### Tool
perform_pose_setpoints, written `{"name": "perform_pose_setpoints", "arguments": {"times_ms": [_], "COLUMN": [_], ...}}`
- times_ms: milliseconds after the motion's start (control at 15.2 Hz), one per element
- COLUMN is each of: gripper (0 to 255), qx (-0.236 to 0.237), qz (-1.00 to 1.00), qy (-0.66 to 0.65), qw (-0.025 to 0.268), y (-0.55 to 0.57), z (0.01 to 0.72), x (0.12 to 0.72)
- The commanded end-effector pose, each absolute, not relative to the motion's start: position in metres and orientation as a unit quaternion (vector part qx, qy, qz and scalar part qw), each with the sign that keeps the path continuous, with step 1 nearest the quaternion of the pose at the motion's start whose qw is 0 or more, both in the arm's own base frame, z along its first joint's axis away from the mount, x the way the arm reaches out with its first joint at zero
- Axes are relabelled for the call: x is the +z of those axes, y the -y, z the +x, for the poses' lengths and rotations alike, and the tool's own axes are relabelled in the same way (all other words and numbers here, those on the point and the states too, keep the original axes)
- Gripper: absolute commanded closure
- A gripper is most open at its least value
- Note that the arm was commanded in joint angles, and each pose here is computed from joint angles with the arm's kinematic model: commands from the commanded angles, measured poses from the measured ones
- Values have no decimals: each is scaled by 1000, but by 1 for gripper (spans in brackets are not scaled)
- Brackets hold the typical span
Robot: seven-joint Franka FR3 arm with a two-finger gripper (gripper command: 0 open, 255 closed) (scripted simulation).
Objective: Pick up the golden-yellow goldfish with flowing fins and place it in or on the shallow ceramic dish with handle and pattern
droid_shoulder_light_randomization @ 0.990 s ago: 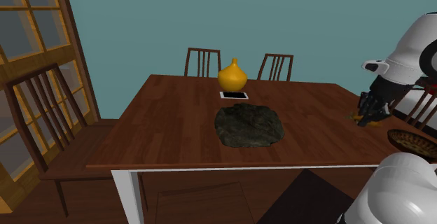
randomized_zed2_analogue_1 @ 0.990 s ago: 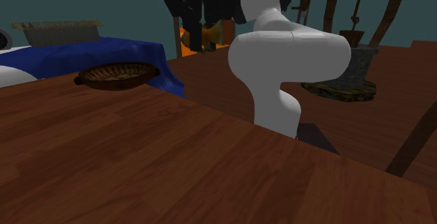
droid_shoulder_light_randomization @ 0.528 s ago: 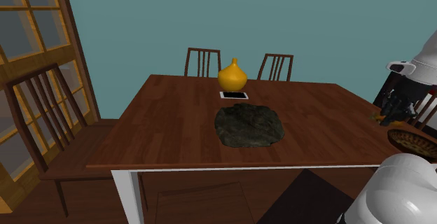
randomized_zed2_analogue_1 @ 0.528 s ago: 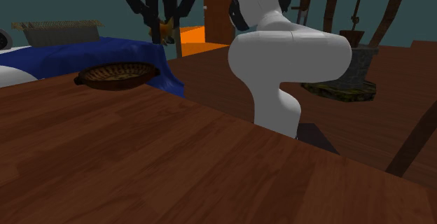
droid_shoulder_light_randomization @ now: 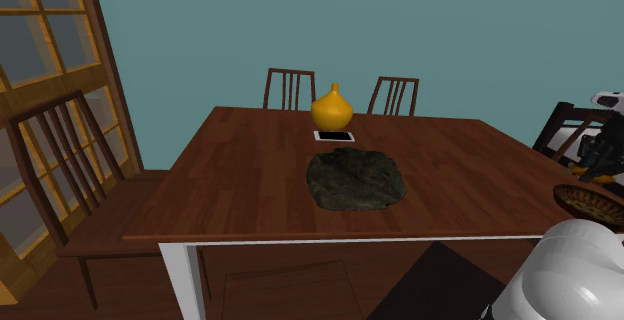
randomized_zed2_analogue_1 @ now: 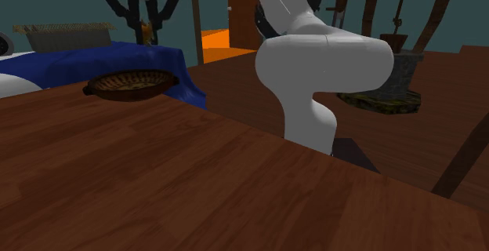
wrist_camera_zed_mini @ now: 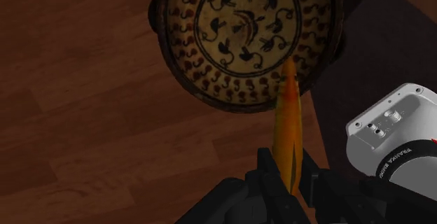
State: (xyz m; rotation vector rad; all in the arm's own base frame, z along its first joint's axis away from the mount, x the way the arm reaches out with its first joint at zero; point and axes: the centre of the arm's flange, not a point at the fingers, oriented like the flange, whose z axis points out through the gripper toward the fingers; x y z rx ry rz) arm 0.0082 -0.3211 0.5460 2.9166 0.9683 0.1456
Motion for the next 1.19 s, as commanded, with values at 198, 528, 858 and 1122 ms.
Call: {"name": "perform_pose_setpoints", "arguments": {"times_ms": [198, 528, 858, 1122], "gripper": [255, 255, 255, 255], "qx": [46, 46, 46, 46], "qz": [947, 947, 947, 947], "qy": [-315, -315, -315, -315], "qw": [33, 33, 33, 33], "y": [377, 397, 397, 397], "z": [-29, -43, -43, -43], "x": [545, 529, 503, 482]}}
